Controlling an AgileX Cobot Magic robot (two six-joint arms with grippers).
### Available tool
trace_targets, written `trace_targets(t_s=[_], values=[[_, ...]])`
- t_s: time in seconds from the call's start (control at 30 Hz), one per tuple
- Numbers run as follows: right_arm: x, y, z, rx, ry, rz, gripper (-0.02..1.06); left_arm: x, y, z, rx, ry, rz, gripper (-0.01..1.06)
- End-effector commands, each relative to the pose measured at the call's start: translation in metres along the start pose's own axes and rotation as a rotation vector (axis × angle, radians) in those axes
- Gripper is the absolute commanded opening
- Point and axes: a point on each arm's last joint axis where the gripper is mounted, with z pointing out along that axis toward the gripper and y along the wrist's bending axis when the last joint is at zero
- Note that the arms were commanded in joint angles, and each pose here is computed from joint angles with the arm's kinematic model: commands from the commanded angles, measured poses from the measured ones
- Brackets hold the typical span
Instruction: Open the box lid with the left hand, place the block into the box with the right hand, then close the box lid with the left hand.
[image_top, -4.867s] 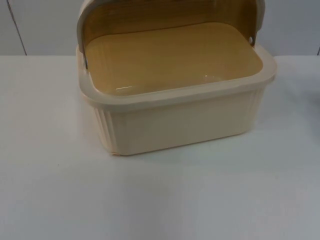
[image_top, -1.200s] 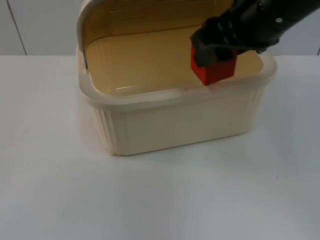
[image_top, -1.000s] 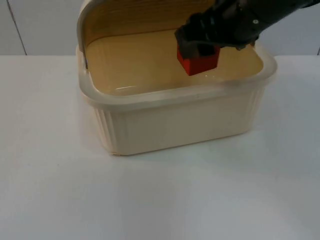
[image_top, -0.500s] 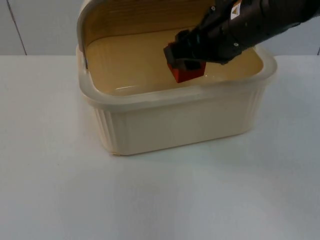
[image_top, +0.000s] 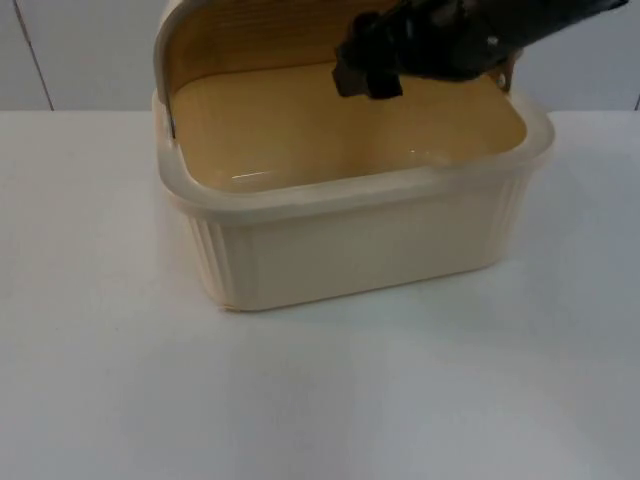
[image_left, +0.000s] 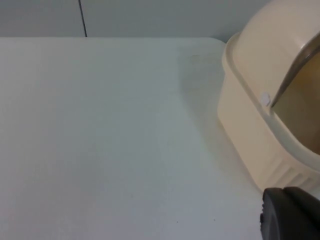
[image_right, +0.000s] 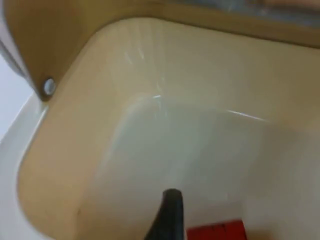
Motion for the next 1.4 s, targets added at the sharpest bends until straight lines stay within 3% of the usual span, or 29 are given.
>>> trace_targets(t_s=[0.0, 0.27, 0.6, 0.8, 1.07, 1.3, 1.37], values=[[-0.012, 0.002, -0.036, -0.001, 0.048, -0.011, 0.73, 0.001, 0.001, 0.0, -0.007, -0.003, 0.003, 0.0], [-0.013, 0.002, -0.103, 0.0, 0.098, -0.011, 0.73, 0.001, 0.001, 0.0, -0.007, -0.003, 0.003, 0.0], [0.03, 0.001, -0.173, -0.003, 0.163, -0.005, 0.73, 0.001, 0.001, 0.0, -0.007, -0.003, 0.003, 0.0], [0.048, 0.0, -0.189, 0.001, 0.181, -0.011, 0.73, 0.001, 0.001, 0.0, -0.007, -0.003, 0.003, 0.0], [0.05, -0.002, -0.189, 0.008, 0.198, -0.005, 0.73, 0.001, 0.001, 0.0, -0.007, -0.003, 0.003, 0.0], [0.057, -0.041, -0.193, 0.127, 0.263, 0.116, 0.73, 0.001, 0.0, 0.0, -0.004, -0.004, -0.001, 0.0], [0.063, -0.064, -0.198, 0.194, 0.296, 0.18, 0.73, 0.001, 0.0, 0.0, -0.002, -0.004, 0.0, 0.0]])
